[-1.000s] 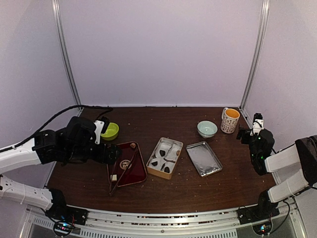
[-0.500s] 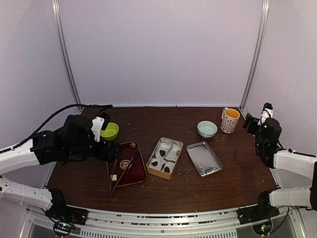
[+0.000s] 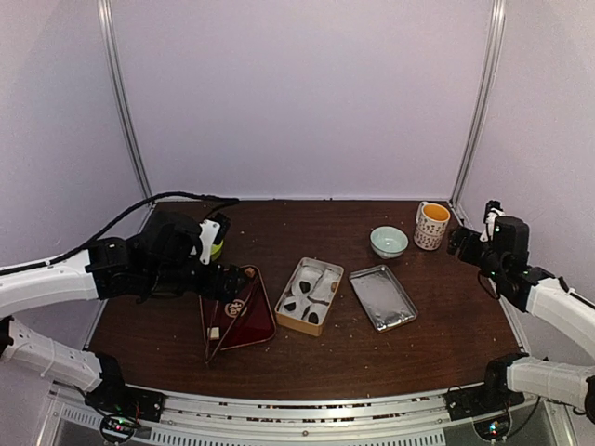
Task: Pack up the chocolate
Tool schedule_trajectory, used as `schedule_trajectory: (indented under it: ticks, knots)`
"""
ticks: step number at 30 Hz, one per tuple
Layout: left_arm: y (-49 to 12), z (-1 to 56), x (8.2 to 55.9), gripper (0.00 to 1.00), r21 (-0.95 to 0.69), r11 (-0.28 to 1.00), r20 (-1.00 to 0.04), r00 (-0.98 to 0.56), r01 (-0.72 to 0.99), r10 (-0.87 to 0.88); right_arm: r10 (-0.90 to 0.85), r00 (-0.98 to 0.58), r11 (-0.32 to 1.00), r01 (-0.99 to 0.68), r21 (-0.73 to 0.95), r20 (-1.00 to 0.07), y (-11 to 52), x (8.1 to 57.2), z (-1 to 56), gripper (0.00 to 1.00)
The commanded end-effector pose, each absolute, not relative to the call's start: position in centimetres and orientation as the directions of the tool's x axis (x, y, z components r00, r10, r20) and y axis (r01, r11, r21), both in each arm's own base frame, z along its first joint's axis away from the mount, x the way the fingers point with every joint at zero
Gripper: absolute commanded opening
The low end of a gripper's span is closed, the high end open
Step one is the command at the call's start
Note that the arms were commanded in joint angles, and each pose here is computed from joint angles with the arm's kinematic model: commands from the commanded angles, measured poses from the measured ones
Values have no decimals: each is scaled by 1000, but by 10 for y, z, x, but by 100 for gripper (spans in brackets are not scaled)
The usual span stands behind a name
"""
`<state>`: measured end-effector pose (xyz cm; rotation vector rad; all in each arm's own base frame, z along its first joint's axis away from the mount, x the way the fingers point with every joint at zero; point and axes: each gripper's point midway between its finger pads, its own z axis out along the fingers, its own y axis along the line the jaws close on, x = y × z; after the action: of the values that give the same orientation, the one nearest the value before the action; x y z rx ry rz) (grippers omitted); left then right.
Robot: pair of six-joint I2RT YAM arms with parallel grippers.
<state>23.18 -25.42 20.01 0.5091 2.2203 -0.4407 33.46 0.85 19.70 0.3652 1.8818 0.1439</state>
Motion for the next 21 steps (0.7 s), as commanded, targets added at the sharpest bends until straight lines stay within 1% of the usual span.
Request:
schedule_trajectory:
  ticks: [1,6,8,12,15,17,21]
  knots:
    - [-280,213,247,92,-196,842,-785,-595,503,172,250,-488,954,-23,298,-836,68,317,181,100]
    - [-304,200,256,90,-220,826,-762,-620,518,186,117,-611,956,-143,255,-783,120,294,151,98]
    - [-313,195,260,88,-225,822,-754,-628,523,193,68,-641,960,-168,226,-764,134,286,139,98]
    - [-330,190,271,85,-225,818,-739,-640,529,210,-23,-701,958,-219,184,-712,160,269,117,93]
    - [-342,183,277,83,-226,815,-730,-647,534,221,-95,-722,954,-264,145,-685,180,256,108,92]
    - [-348,177,281,82,-229,814,-723,-653,534,226,-143,-736,954,-281,106,-661,191,248,100,89]
    - [-359,168,287,80,-234,810,-711,-663,537,234,-214,-772,953,-300,47,-598,208,235,82,81]
